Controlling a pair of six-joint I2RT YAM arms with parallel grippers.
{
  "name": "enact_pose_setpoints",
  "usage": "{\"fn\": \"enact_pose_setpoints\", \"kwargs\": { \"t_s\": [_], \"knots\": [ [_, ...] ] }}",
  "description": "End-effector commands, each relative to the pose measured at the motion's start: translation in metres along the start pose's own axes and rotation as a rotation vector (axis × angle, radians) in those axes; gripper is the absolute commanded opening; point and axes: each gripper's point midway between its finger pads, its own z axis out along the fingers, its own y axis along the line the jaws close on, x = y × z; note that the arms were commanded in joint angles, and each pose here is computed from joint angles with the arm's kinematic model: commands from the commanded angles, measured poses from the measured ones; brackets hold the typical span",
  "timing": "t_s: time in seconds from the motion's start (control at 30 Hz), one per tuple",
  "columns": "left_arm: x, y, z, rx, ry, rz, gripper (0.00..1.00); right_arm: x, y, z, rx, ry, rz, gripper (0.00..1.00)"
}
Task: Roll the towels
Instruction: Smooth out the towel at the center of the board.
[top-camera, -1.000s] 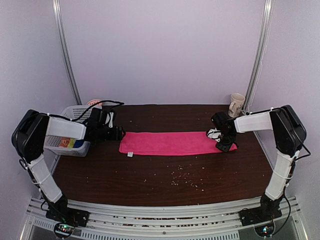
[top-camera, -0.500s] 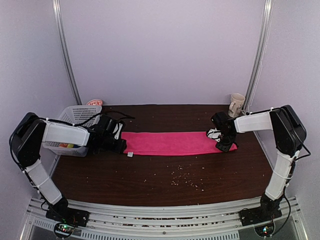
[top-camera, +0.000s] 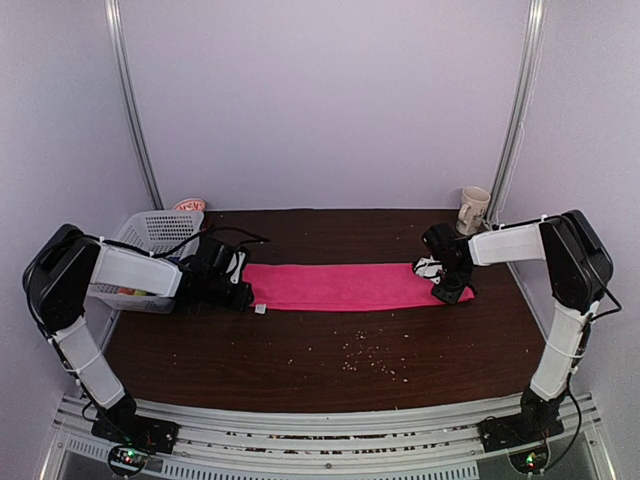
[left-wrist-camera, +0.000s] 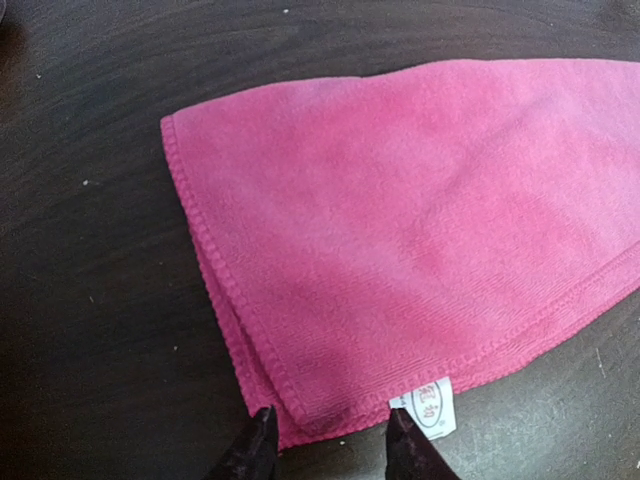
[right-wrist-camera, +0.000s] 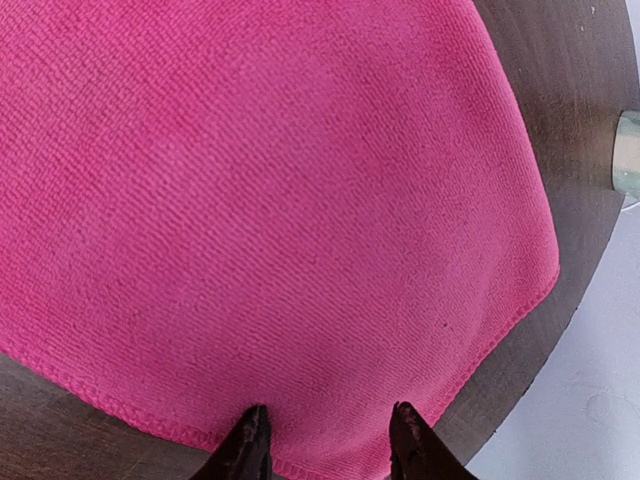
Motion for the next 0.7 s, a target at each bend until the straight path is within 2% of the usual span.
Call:
{"fn": "enact_pose_setpoints", "kwargs": {
  "t_s": [0.0, 0.53, 0.67],
  "knots": [
    [-0.013, -0.001, 0.001, 0.029, -0.056, -0.045, 0.36, 0.015, 0.028, 0.017, -0.086, 0.043, -0.023, 0.42],
    [0.010, 0.009, 0.022, 0.026, -0.023, -0.114, 0.37, 0.016, 0.030, 0.018, -0.092, 0.047, -0.027, 0.42],
    [0.010, 0.009, 0.023, 0.030, -0.027, -0.116, 0.28, 0.016, 0.030, 0.019, -0.092, 0.047, -0.027, 0.42]
  ]
}}
